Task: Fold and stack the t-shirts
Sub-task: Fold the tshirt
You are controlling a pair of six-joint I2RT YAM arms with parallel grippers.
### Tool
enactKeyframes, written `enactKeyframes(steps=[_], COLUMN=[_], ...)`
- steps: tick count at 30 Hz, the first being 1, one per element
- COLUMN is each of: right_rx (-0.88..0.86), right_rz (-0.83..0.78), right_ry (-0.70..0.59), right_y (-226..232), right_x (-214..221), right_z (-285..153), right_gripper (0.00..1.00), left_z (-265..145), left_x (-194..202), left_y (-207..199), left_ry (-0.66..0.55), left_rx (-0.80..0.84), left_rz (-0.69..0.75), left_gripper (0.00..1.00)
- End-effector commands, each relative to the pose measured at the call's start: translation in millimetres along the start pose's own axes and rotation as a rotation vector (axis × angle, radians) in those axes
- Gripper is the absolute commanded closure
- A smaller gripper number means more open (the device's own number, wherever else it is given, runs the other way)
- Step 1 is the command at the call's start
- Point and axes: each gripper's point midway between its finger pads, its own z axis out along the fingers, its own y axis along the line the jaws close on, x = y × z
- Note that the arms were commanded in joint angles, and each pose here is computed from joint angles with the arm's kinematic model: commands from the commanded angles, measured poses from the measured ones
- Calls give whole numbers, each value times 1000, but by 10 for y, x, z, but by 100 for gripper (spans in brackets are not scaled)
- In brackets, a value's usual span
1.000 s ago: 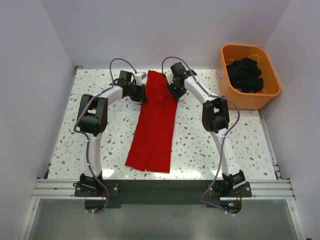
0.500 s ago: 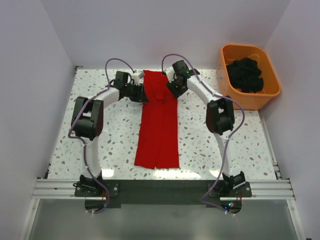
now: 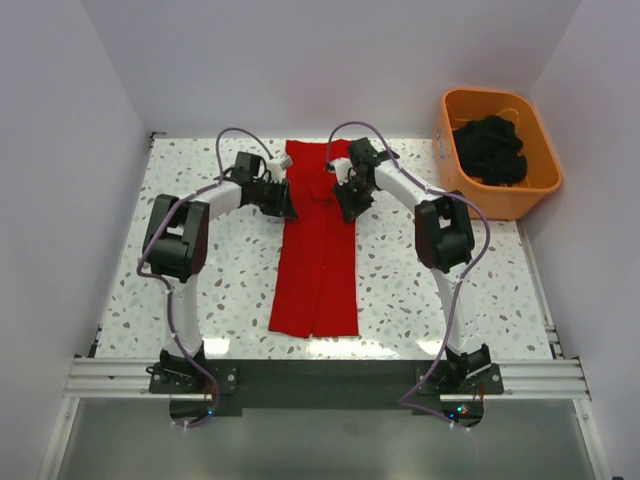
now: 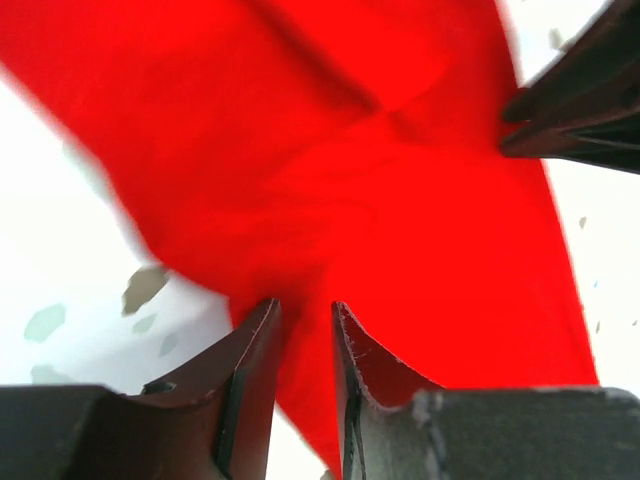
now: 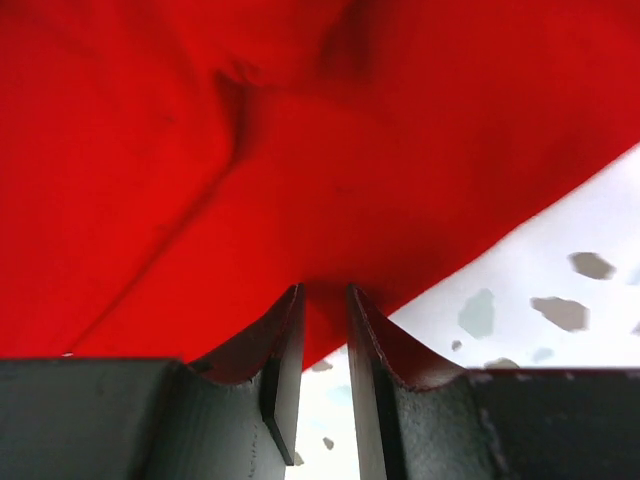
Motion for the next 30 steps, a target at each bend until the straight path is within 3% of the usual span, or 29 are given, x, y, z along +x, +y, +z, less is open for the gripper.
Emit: enactKeyframes(steps=[1, 5, 10, 14, 18, 21, 23, 25, 28, 29, 30], right_rx=[18, 125, 149, 132, 125, 53, -8, -76, -122, -113, -112], right_rz=[9, 9, 11, 1, -11, -24, -44, -76, -170, -217, -279], right_ry=[65, 155, 145, 121, 108, 49, -21, -71, -133, -182, -196], right_y=[-43, -325, -383, -302, -283, -120, 48, 218, 412, 479, 502], right_x=[183, 435, 476, 429, 383, 221, 57, -18, -5, -37, -2], right_z=[134, 243, 131, 80, 56, -97, -318, -495, -860, -1109, -1187], right_gripper=[73, 78, 79, 79, 79, 76, 66, 57, 52, 50, 48], left_z=[-3, -55, -131, -164, -217, -322, -437, -606, -885, -962, -1017], left_x=[204, 347, 382, 342, 195, 31, -89, -169, -152, -130, 57], left_y=[255, 354, 517, 471, 230, 1, -151, -321, -517, -545, -586], left_ry=[49, 70, 68, 47, -15, -70, -110, -145, -170, -177, -144], left_rx=[-99, -156, -229, -215, -102, -9, 40, 79, 99, 100, 118], left_rz=[-91, -117, -150, -160, -138, -68, -7, 95, 297, 425, 466], left_gripper=[69, 69, 71, 72, 66, 61, 58, 52, 47, 46, 45])
